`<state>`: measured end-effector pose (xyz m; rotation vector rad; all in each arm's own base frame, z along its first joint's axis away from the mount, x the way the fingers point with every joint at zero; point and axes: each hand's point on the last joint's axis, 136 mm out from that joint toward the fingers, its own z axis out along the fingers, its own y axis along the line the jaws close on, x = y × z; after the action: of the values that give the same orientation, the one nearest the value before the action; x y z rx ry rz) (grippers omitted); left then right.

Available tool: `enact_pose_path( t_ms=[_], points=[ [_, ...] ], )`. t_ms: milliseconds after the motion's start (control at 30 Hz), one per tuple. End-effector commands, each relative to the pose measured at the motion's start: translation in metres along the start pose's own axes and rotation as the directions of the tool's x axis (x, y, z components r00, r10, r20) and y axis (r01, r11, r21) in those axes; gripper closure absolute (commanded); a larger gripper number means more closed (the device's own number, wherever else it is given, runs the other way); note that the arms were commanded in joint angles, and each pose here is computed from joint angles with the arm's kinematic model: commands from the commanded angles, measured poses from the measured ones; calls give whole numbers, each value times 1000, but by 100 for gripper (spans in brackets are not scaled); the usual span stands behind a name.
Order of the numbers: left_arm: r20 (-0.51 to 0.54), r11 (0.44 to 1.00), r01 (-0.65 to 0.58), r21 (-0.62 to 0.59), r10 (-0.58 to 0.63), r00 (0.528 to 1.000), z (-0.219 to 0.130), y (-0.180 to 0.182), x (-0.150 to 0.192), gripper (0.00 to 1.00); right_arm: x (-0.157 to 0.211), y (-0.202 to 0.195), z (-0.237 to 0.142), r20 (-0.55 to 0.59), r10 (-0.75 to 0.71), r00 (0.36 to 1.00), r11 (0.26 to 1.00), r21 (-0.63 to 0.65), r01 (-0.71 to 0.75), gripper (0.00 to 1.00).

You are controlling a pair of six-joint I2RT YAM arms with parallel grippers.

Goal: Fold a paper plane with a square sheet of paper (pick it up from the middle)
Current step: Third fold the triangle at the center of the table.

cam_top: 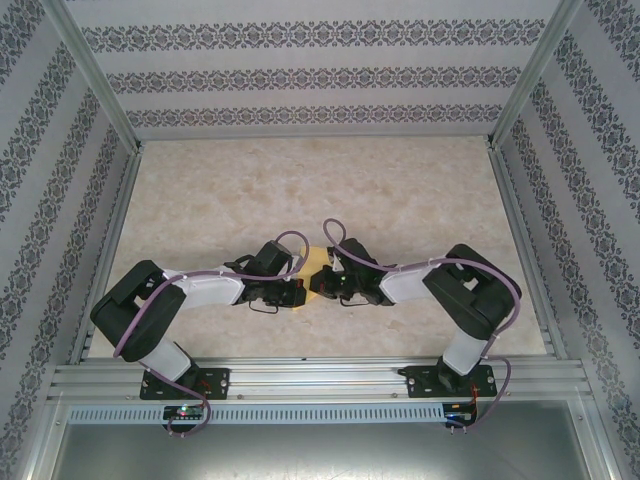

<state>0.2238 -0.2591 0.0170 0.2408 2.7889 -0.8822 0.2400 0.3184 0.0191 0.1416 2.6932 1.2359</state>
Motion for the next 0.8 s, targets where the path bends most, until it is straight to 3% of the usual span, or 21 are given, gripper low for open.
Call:
enact_pose_path(
  t_ms=[0,167,767],
  points=[
    [-120,995,19,-97,-31,992,2,28,39,100,-3,-15,6,30,43,999,998,36,-44,99],
    [-125,996,38,-86,-49,991,-4,24,42,100,3,-36,8,22,76,997,994,80,-78,100],
    [-180,996,78,-33,-82,980,-26,19,73,96,3,-36,5,16,70,997,992,102,-72,100]
  ],
)
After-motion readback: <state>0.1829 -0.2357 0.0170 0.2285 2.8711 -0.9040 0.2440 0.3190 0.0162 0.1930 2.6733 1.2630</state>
